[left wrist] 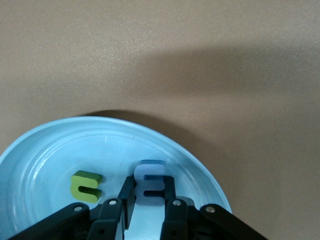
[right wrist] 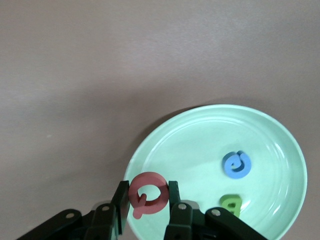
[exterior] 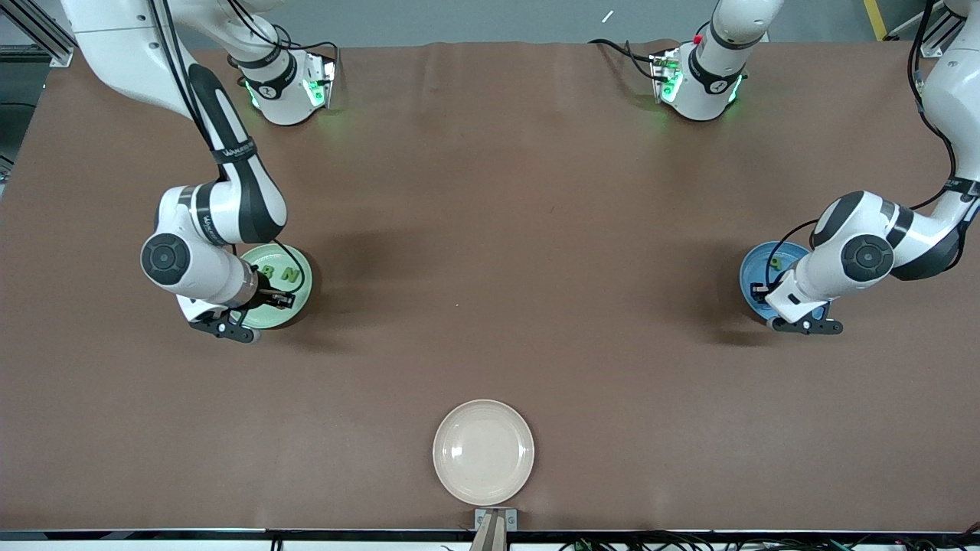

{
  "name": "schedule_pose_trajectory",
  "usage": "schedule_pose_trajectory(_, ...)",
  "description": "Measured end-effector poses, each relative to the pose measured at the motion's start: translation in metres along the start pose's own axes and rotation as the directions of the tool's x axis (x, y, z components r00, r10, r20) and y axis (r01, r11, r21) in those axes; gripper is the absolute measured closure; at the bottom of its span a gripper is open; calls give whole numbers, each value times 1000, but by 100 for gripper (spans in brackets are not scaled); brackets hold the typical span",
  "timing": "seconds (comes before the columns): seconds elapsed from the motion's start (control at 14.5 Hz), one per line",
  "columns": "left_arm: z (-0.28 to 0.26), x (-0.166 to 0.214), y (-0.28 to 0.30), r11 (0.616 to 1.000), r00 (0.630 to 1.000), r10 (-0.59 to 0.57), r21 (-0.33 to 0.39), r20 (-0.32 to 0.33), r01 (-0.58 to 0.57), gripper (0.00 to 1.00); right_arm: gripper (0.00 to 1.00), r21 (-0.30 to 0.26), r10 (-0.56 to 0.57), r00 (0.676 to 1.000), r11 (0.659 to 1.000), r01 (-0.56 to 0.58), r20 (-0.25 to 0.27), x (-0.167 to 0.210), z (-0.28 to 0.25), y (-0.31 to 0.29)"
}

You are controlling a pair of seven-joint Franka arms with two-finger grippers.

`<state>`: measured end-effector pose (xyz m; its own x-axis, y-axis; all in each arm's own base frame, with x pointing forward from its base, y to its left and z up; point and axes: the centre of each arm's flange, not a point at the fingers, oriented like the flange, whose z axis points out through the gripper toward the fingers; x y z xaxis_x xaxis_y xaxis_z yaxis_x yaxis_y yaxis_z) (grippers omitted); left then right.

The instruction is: Sort upper and lower case letters into plates

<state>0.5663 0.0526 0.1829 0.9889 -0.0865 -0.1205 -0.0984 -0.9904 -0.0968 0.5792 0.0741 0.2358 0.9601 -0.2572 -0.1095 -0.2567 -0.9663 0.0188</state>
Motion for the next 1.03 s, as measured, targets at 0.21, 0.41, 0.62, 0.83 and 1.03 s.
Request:
schedule_pose_trajectory(0.21,-2,0,-6,1000,1000,16,3,-4,-16,48,65,4,-14,999,1000,14,-30,-11,25,14)
schedule_pose_trajectory(0.41,-35,-3,-24,999,999,36,-4,-19,-36,19,65,4,-11,999,1000,11,-35,-15,34,22)
schedule_pose_trajectory(0.62,-97,-23,-54,998,999,41,-41,20,-40,0,65,5,-5,999,1000,5,-36,-14,34,25)
schedule_pose_trajectory(0.83,-151,-43,-71,997,1000,13,-72,21,-11,0,65,1,0,1000,1000,0,-25,-15,40,29)
schedule_pose_trajectory(1.03,-170,-45,-75,996,1000,-2,-86,19,4,0,65,-6,4,1000,1000,-4,-11,-15,49,32)
